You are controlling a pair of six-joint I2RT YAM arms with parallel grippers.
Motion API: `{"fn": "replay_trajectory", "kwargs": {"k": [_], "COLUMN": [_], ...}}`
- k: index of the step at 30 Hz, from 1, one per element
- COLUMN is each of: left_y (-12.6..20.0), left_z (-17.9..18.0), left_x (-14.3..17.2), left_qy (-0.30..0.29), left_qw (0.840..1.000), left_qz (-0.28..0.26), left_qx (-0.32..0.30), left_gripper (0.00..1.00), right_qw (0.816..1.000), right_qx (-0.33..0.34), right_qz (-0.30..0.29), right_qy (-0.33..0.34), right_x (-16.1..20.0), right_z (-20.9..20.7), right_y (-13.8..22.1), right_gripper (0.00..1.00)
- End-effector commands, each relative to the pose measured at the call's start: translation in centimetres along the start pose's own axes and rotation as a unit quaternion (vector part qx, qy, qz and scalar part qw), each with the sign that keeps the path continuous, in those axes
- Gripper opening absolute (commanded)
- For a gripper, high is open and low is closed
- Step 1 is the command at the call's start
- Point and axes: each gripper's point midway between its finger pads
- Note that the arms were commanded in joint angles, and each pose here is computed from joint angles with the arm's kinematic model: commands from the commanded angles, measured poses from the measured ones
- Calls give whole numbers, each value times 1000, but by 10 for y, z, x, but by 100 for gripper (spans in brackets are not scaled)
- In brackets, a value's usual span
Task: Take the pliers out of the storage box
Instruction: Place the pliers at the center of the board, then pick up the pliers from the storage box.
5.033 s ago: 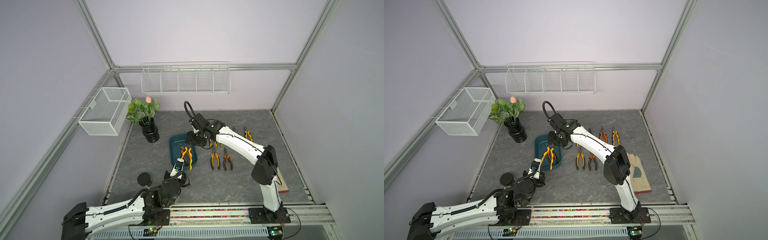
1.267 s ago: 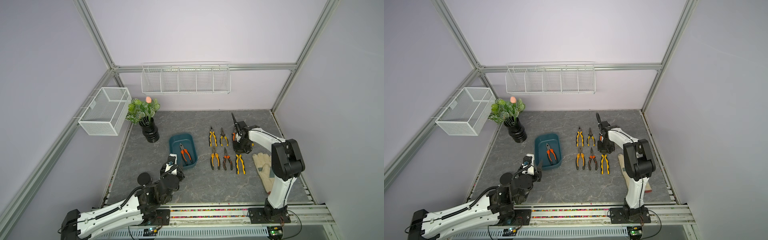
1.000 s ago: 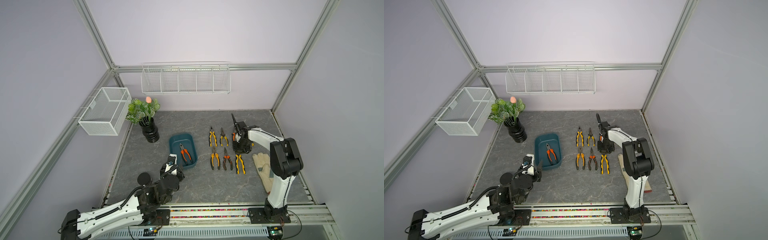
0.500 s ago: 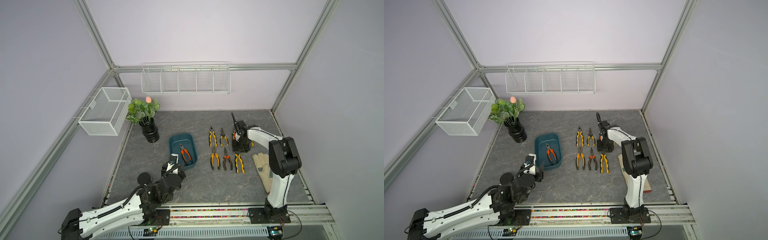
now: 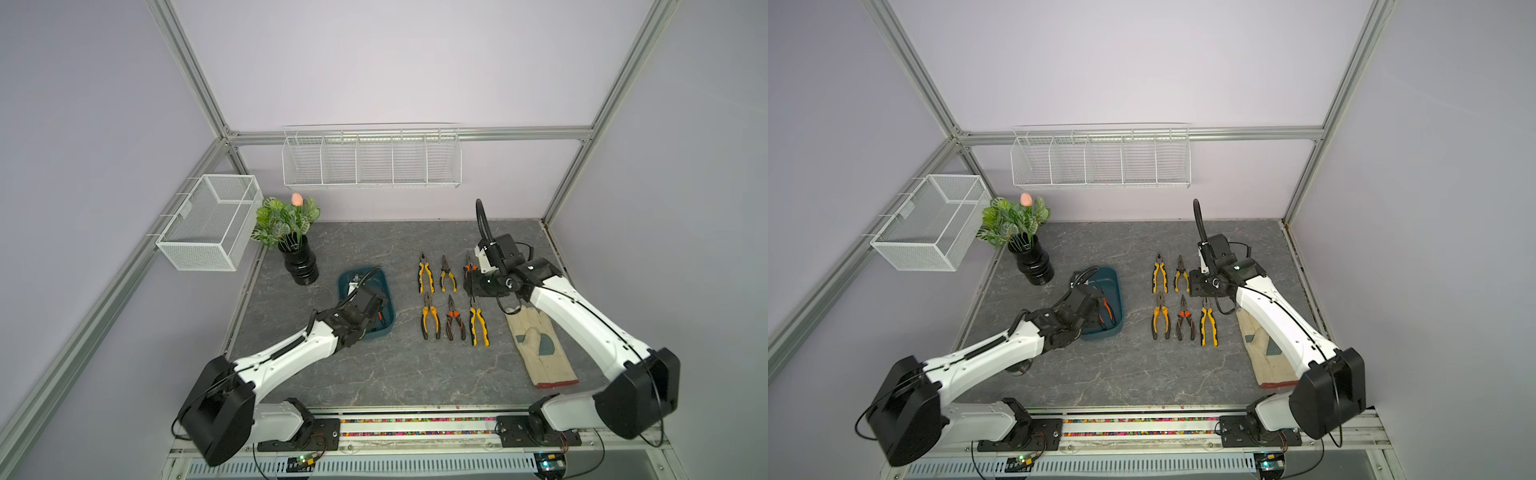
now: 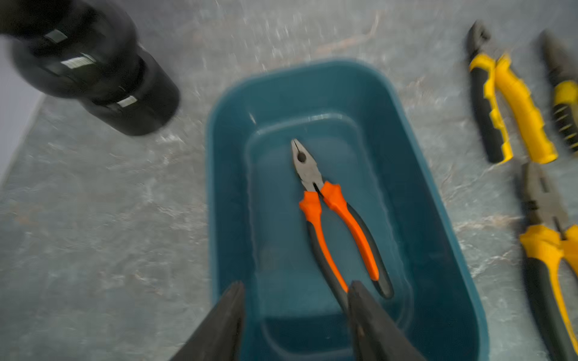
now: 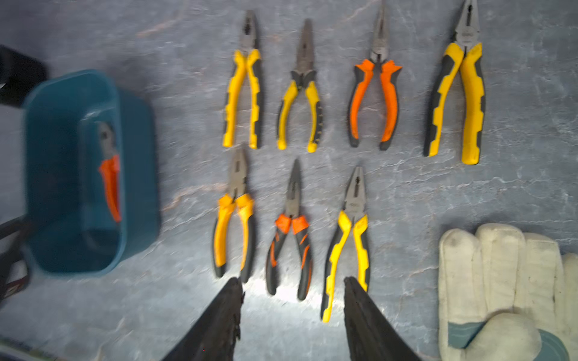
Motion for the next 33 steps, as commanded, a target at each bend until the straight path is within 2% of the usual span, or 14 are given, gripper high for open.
{"fn": "replay_trajectory", "kwargs": {"k": [1, 8, 12, 14, 19, 23, 25, 31, 33], "left_y": [-14, -48, -58, -65, -76, -80, -81, -82, -82], "left_z": [-2, -5, -6, -6, -2, 3, 7, 10, 8], "left_x": [17, 35, 44, 49, 58, 58, 57, 61, 60], "left_qy": [36, 77, 84, 86, 81, 52, 37, 31, 33], "left_qw": [997, 987, 982, 980, 978, 977, 976, 975, 976], "left_qz": [66, 140, 167, 178, 192, 203, 205, 212, 210], "left_qx": [-5, -2, -3, -7, -19, -44, -57, -54, -47], "left_gripper": [56, 55, 47, 47, 48, 47, 41, 1, 0], "right_qw": [999, 999, 999, 999, 999, 999, 999, 999, 999], "right_qx": [6, 3, 0, -4, -2, -2, -3, -10, -12], "right_qz": [41, 39, 40, 41, 37, 36, 36, 31, 33], "right_qy": [-20, -17, -14, -13, -8, -5, -5, -12, -13], "right_x": [33, 44, 45, 46, 44, 43, 43, 42, 43], "right_z": [-5, -8, -7, -6, -6, -6, -6, -4, -3], "right_y": [-3, 2, 1, 0, 1, 1, 0, -2, -3], "right_gripper": [55, 55, 55, 55, 55, 55, 54, 54, 54]}}
Point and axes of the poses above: each gripper's point midway between its finger pads, its own y axis back along the fingers, its own z axis along the line the jaws close on, x = y × z, and after that the axes turned 5 degrees about y, right-handed
